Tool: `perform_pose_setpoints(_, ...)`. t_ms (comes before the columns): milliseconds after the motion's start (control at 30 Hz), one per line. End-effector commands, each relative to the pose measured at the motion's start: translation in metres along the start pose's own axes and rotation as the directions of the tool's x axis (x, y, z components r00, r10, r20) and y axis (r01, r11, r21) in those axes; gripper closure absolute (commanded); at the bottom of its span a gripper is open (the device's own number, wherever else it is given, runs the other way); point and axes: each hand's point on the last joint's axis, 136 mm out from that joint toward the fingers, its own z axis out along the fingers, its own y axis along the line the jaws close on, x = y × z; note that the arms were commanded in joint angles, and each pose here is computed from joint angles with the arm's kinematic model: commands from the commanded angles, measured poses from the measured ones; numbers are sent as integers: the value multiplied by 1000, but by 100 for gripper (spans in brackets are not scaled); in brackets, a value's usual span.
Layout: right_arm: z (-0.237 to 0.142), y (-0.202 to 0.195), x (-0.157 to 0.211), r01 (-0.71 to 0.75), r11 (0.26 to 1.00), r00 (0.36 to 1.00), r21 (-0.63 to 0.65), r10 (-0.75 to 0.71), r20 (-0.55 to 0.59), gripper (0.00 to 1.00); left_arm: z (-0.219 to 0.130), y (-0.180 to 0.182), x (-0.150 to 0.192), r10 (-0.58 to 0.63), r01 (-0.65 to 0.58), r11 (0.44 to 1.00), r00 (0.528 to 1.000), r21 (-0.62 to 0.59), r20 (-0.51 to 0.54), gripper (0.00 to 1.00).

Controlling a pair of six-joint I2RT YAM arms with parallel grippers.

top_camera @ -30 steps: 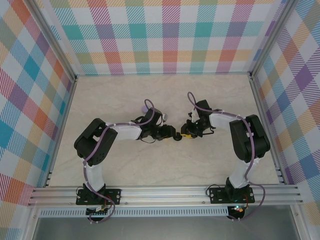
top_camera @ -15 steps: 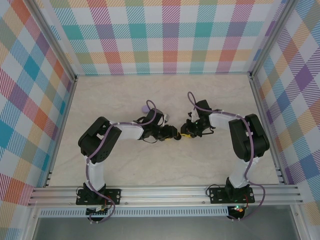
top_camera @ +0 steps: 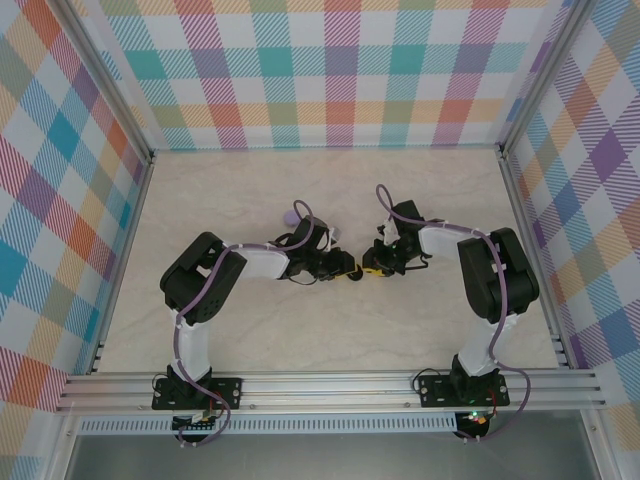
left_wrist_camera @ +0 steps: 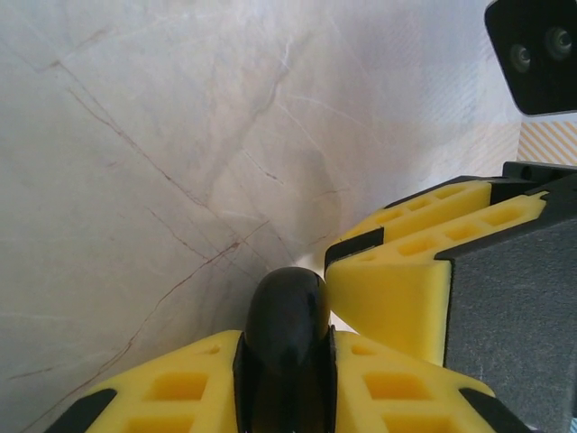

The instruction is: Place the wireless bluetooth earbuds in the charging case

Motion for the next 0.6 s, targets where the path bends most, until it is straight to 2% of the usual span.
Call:
perform_pose_setpoints(0,-5,4,4,3,1000,1000,-9,-3,6,76,6,-3,9,8,-8,1000,1000,1,-20,77)
perform_pose_setpoints(300,-51,21,-4,73,997,987,-39,-66,146,67,-22,-15,-7,61,-61,998,996,1,58,77)
perform_pose_setpoints(567,-101,54,3,257,951,942,-173,-207,265,59,-73,-53,-24,210,-225,972,962,71,175,77)
